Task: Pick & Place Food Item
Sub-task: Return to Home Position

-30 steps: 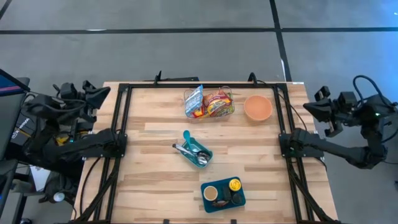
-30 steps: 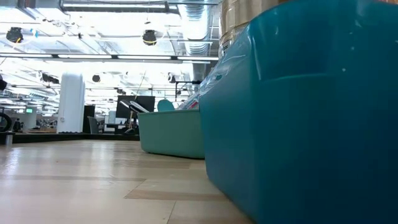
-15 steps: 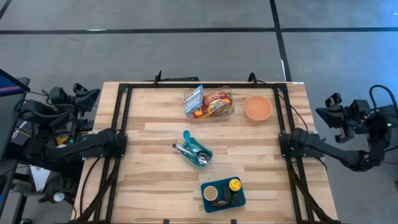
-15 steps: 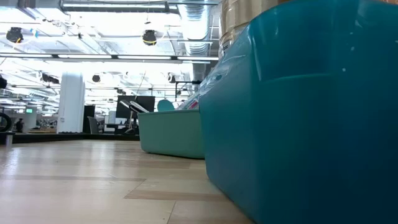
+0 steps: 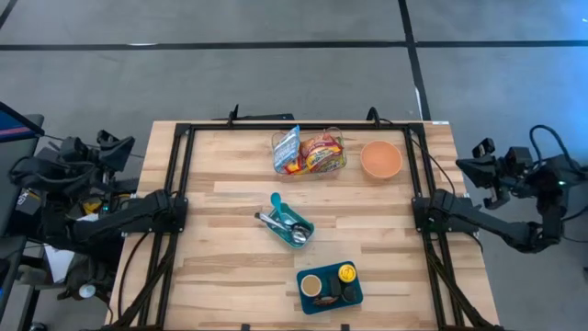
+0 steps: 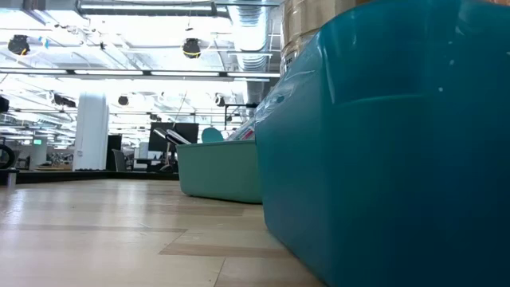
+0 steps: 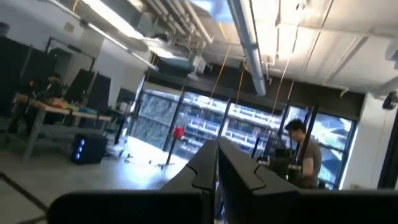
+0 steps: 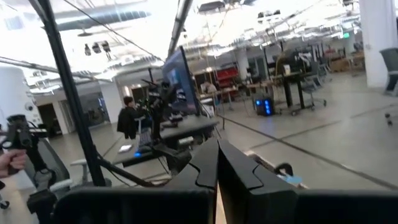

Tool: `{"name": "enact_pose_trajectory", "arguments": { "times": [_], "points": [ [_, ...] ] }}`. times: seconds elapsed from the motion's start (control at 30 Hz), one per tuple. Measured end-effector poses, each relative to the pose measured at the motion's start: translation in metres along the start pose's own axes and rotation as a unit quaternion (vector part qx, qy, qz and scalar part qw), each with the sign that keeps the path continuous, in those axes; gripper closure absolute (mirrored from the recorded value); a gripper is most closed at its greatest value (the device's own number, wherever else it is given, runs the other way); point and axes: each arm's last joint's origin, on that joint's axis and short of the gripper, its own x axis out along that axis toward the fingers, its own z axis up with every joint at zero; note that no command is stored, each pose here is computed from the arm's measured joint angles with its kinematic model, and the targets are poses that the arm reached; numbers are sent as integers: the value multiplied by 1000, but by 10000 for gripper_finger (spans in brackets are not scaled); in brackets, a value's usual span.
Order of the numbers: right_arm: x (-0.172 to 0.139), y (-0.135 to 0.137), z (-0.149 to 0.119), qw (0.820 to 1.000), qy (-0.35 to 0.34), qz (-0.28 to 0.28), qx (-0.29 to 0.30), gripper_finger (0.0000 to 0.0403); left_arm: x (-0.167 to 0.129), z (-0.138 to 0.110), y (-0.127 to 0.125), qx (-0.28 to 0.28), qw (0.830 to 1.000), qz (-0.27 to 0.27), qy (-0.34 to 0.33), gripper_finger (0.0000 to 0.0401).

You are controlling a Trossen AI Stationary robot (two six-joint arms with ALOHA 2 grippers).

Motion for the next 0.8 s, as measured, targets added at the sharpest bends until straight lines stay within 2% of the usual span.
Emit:
{"name": "enact_pose_trajectory", "arguments": {
  "times": [0.3,0.43,0.63,0.8],
  "points": [
    [14,-4,-5,1000,-20,6,-2,401,2,-2,2,3,1000,21,-3,393],
    [29,-10,-15,999,-29,12,6,401,12,-18,5,3,999,27,19,393],
    [52,-20,-34,998,-50,21,23,401,34,-48,12,-11,1000,24,9,393],
    [68,-28,-50,996,-80,22,13,401,50,-81,20,-15,1000,22,2,393]
  ]
}}
